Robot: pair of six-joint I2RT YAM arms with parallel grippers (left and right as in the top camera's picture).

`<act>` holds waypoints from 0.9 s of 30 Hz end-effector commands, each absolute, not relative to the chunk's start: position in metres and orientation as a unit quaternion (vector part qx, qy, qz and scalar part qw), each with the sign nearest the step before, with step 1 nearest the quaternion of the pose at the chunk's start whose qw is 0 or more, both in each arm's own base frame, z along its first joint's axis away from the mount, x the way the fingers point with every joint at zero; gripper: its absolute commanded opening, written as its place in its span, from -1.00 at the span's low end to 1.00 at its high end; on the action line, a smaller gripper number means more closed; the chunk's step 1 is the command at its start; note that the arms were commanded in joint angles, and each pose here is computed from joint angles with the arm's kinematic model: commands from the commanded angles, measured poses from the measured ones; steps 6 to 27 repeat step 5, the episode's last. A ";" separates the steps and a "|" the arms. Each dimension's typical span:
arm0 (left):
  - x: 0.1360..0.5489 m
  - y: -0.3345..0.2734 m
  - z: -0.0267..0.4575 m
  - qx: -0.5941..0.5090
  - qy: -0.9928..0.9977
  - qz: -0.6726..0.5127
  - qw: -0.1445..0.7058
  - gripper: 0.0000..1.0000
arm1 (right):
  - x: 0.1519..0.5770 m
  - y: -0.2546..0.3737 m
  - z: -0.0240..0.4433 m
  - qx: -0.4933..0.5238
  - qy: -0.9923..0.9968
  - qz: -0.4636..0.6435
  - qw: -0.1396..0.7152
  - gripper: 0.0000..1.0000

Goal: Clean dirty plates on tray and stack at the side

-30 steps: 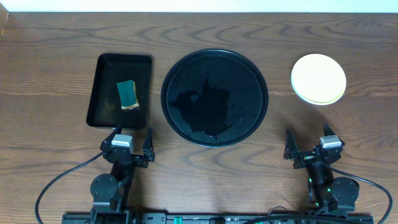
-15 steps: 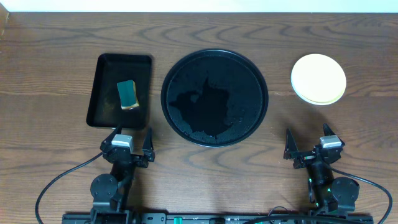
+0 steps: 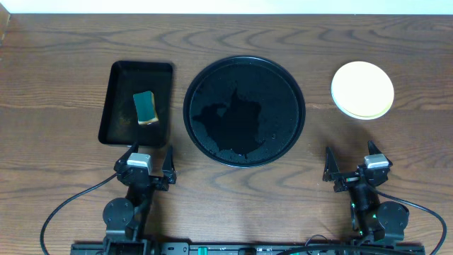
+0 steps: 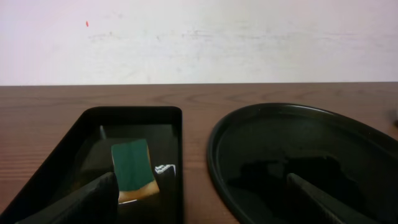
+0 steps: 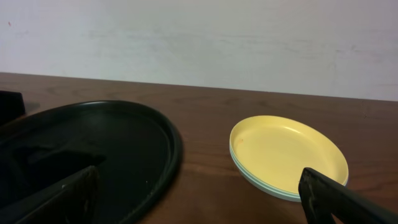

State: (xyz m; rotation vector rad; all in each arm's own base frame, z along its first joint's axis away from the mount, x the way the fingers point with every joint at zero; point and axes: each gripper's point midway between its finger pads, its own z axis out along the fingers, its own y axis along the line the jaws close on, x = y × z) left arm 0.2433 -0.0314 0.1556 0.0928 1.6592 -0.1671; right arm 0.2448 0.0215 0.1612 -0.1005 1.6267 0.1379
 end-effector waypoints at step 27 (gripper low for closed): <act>0.242 -0.033 0.141 0.046 0.752 -0.073 0.653 0.67 | 0.245 0.021 0.161 -0.039 0.726 0.066 0.683 0.99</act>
